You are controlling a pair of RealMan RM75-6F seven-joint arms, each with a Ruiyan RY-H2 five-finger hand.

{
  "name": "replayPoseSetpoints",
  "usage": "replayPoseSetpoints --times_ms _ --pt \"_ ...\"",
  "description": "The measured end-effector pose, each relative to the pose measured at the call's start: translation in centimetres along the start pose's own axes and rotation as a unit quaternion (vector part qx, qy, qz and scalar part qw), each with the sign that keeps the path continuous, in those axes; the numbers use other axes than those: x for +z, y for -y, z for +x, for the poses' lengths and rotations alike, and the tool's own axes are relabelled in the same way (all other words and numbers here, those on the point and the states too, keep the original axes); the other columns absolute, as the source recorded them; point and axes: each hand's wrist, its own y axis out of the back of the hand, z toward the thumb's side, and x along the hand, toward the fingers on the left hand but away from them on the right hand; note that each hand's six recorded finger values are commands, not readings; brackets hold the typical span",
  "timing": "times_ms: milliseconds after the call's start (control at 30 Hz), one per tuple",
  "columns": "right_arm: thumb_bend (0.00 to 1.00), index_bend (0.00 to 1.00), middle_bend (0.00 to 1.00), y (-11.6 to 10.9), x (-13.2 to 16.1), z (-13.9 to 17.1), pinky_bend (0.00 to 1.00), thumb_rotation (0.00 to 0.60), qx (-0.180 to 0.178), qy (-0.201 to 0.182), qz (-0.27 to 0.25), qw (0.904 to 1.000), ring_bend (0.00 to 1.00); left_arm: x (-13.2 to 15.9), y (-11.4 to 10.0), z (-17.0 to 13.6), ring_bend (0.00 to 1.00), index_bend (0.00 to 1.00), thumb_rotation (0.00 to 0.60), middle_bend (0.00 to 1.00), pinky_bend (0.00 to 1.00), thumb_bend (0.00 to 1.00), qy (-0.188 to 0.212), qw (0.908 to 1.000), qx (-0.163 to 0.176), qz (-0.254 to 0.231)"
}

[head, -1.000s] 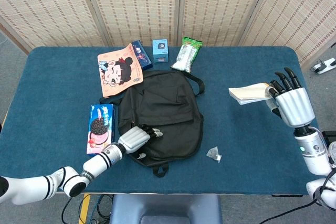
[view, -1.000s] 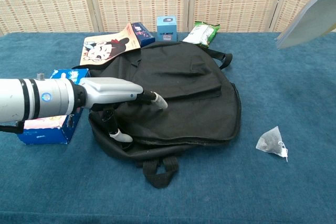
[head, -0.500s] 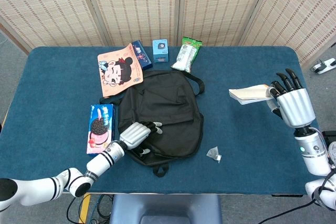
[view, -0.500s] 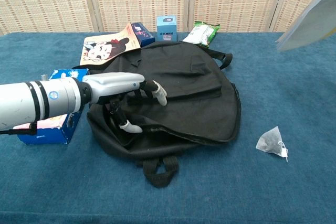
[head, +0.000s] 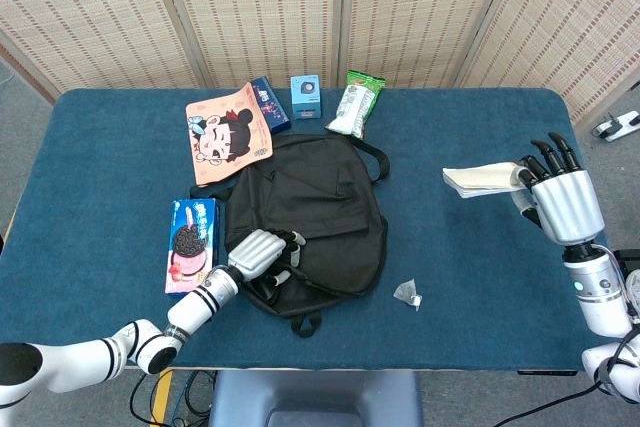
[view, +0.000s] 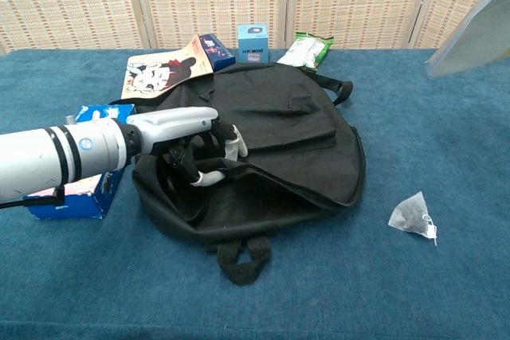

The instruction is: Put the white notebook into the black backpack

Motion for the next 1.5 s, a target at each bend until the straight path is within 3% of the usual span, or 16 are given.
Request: replayPoseSetpoints --times_ms 267,633,1067,1500 --pt "0.44 0.78 0.47 -1.2 0.2 -0.5 0.14 0.6 -0.02 -0.005 -0.007 0.9998 0.21 -0.8 -1.3 0.1 0.29 0.77 0.6 0.35 0.12 0.48 -0.017 0.9987 0.035 -0.031" --pt "0.44 0.78 0.47 -4.6 3.0 -0.5 0.14 0.6 -0.071 -0.034 -0.071 0.9944 0.21 -3.5 -5.9 0.4 0.29 0.76 0.6 0.35 0.12 0.48 -0.075 0.9834 0.109 -0.124" --pt "0.44 0.79 0.48 -10.5 9.7 -0.8 0.14 0.6 -0.133 -0.121 -0.174 0.9681 0.23 -6.2 -8.9 1.8 0.29 0.76 0.6 0.35 0.12 0.48 -0.15 0.9702 0.135 -0.133" --pt "0.43 0.79 0.48 -7.0 18.6 -2.1 0.14 0.6 -0.07 -0.206 -0.248 0.9441 0.24 -5.8 -10.7 2.9 0.29 0.75 0.6 0.35 0.12 0.48 -0.169 0.9652 0.138 -0.144"
